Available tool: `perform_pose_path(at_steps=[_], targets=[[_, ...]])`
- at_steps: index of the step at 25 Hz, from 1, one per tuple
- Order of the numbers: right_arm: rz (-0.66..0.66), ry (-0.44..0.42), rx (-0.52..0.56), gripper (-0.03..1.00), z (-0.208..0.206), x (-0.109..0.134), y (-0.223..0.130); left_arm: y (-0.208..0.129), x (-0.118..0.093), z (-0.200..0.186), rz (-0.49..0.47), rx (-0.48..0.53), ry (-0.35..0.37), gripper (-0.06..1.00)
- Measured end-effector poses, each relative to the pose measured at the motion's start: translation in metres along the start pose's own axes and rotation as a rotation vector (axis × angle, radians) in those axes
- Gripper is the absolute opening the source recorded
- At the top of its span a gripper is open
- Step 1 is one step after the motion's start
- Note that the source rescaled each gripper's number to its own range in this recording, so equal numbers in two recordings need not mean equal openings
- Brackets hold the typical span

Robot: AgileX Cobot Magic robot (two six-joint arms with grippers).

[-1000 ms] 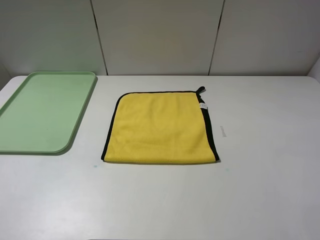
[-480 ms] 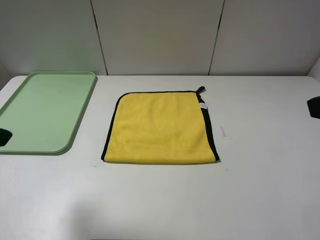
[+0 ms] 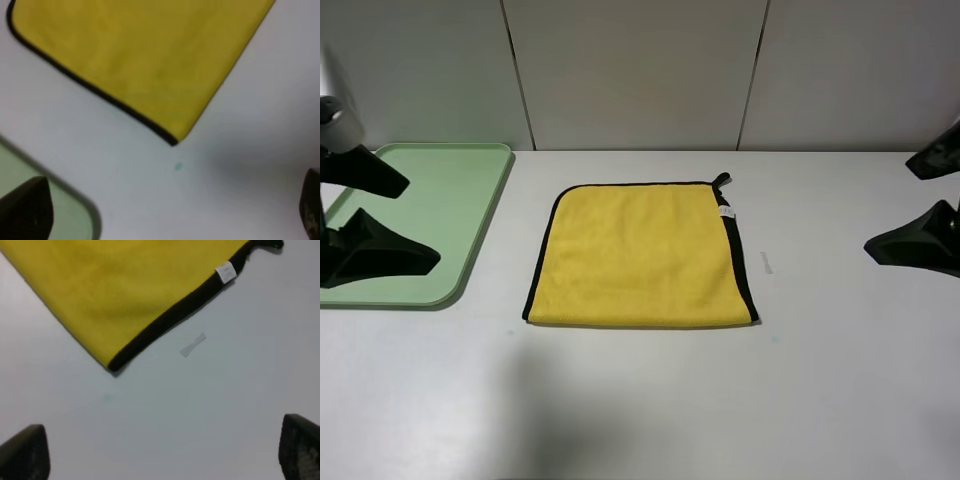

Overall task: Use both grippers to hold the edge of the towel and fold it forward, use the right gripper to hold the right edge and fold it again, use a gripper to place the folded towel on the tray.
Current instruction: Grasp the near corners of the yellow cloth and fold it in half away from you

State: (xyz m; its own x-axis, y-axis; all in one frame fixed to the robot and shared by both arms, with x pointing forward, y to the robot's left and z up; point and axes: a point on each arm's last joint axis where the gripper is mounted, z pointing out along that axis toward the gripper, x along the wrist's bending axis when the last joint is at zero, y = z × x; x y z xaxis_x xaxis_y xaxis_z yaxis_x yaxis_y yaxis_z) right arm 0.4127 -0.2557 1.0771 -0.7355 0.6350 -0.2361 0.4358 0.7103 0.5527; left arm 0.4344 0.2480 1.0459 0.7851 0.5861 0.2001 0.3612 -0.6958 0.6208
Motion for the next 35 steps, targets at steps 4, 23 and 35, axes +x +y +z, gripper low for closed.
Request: perform_pose_path(at_steps=[4, 23, 35], targets=[[-0.134, 0.045, 0.04, 1.0, 0.023, -0.008, 0.001, 0.004, 0.003, 0.017, 0.05, -0.05, -0.06, 0.98], [-0.157, 0.159, 0.084, 1.0, 0.097, -0.026, -0.001, 0.017, -0.021, 0.126, 0.507, 0.055, -0.063, 0.98], [-0.132, 0.205, 0.128, 1.0, 0.124, -0.029, -0.008, -0.002, -0.016, 0.166, 0.653, 0.15, -0.044, 0.98]])
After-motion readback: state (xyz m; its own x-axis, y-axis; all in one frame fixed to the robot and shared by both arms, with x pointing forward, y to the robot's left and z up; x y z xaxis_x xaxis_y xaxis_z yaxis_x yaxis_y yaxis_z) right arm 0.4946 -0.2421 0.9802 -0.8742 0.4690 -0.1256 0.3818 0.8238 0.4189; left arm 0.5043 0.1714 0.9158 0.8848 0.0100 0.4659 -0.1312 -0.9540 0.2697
